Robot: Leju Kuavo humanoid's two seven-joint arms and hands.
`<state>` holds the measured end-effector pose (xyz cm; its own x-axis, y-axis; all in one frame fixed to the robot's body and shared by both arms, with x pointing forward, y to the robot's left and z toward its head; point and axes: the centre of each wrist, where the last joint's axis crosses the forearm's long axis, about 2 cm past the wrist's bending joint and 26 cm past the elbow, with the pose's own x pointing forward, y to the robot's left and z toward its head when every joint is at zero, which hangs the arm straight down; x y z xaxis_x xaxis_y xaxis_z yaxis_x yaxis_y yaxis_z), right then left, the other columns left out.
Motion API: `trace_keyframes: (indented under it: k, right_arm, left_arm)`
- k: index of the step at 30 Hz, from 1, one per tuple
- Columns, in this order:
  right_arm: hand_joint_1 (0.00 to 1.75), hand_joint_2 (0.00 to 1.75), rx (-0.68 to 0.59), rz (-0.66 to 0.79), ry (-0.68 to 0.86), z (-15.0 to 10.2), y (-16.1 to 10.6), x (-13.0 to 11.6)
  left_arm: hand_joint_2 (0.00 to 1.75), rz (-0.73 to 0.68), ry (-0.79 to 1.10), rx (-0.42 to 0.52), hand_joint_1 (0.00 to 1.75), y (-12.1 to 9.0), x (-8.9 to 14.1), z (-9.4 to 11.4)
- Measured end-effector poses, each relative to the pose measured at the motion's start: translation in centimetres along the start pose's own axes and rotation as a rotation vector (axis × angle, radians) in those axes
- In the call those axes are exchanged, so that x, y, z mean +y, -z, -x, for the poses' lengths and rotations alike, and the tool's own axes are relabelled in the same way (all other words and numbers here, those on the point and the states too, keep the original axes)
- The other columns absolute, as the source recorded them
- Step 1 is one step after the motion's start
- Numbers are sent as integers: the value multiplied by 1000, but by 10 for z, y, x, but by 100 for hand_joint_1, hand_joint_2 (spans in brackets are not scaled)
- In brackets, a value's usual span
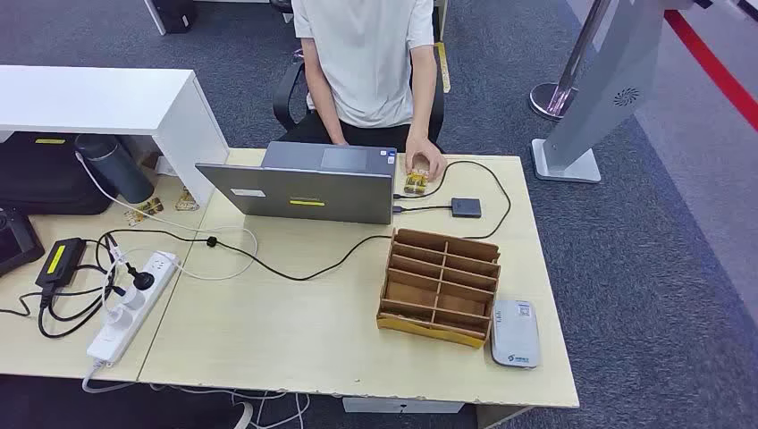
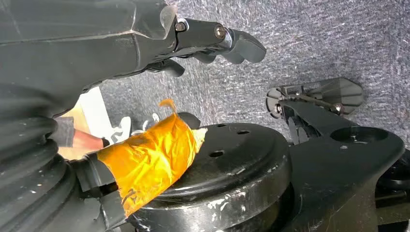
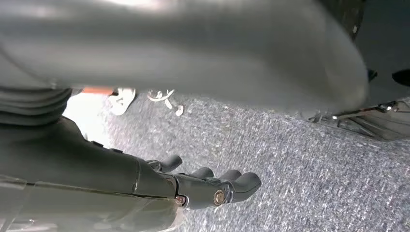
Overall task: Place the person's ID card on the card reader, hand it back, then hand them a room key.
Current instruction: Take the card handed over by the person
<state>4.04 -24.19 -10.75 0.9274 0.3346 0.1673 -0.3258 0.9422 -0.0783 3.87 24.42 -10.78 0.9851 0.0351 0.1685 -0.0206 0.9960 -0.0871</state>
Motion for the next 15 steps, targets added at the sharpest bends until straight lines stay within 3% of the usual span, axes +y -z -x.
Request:
trace_keyframes:
  k: [10, 11, 14, 15]
  right_arm:
    - [0, 175, 16, 66, -107, -18, -1, 12]
    - [0, 175, 15, 78, -118, -20, -1, 12]
    - [0, 175, 7, 122, -146, -27, -1, 14]
    - [0, 175, 4, 140, -152, -29, -1, 14]
  left_arm:
    - [175, -10, 24, 50, 0, 1, -6, -8]
    - [131, -10, 26, 56, 0, 2, -7, -9]
    - [131, -11, 28, 76, 0, 2, -7, -10]
    - [175, -11, 25, 81, 0, 2, -7, -11]
